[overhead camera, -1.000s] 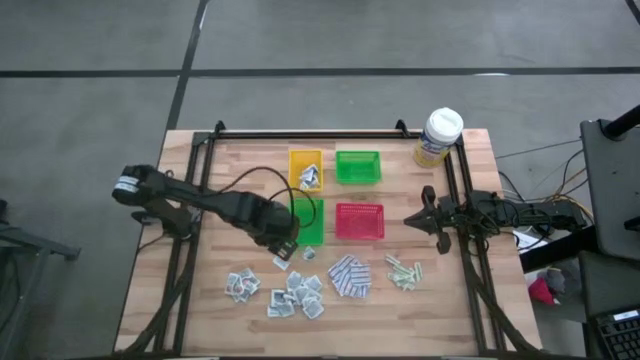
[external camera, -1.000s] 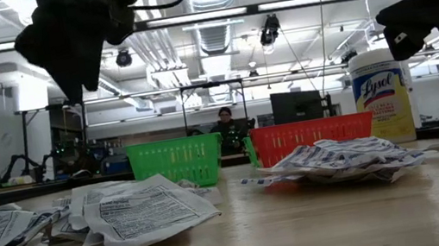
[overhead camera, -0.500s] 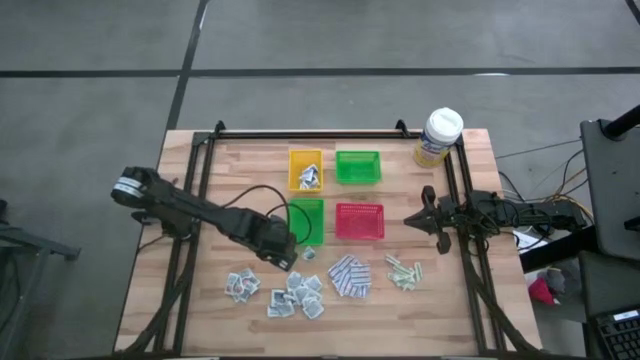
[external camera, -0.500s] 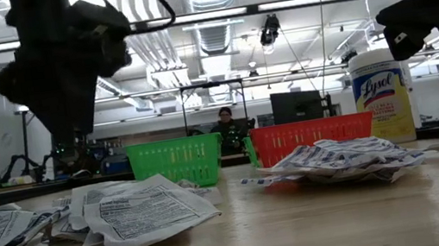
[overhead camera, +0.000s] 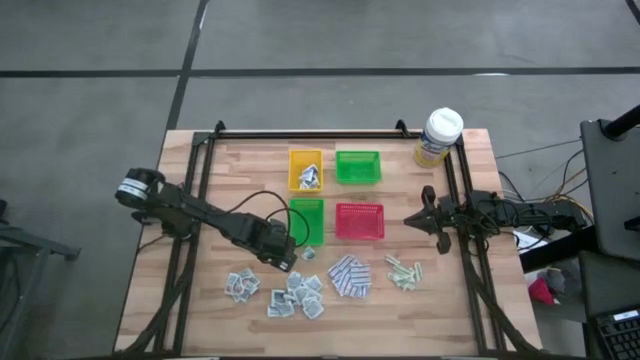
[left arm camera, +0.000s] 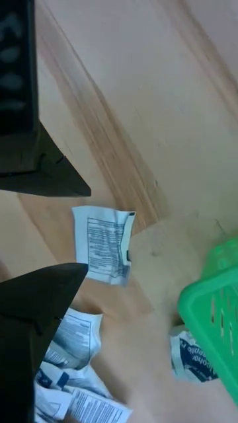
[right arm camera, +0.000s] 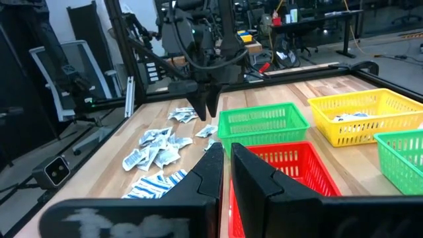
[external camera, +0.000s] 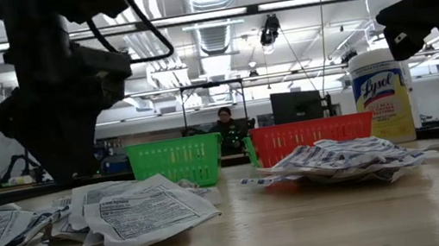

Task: Pick & Place First Aid Supplies
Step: Put the blue alcohol pad into the yellow bin

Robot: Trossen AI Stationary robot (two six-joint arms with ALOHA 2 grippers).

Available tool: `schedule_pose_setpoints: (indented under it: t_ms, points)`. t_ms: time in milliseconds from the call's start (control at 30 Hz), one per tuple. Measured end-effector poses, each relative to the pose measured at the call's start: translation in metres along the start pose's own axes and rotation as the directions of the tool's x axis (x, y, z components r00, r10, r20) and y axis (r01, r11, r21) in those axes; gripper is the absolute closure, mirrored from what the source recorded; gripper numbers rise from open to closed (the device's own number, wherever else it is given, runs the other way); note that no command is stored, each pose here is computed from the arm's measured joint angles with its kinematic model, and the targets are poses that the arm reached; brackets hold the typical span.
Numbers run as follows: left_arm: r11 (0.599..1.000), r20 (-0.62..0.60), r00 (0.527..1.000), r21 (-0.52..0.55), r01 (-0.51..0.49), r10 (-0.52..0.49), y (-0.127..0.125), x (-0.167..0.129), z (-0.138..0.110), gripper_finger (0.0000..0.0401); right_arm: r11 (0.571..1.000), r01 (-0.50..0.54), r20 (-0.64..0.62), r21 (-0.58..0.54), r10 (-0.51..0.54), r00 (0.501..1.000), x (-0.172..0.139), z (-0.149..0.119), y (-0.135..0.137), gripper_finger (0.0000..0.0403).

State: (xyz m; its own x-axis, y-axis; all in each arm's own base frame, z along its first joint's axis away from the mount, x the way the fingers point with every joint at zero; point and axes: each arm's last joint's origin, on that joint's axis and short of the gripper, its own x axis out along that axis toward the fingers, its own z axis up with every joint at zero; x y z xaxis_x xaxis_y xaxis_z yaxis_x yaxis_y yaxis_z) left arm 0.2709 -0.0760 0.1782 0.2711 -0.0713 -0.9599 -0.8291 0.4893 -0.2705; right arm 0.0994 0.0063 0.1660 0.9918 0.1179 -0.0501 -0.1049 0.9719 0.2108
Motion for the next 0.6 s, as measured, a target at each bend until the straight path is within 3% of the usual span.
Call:
schedule_pose_setpoints:
  t_ms: [600]
  points:
    - [0.994, -0.021, 0.994, 0.021, -0.106, 0.107, 0.0, 0.032, 0.0, 0.0236, 1.0, 0.0, 0.0, 0.0, 0.0, 1.0, 0.0, 0.0, 0.0, 0.0374]
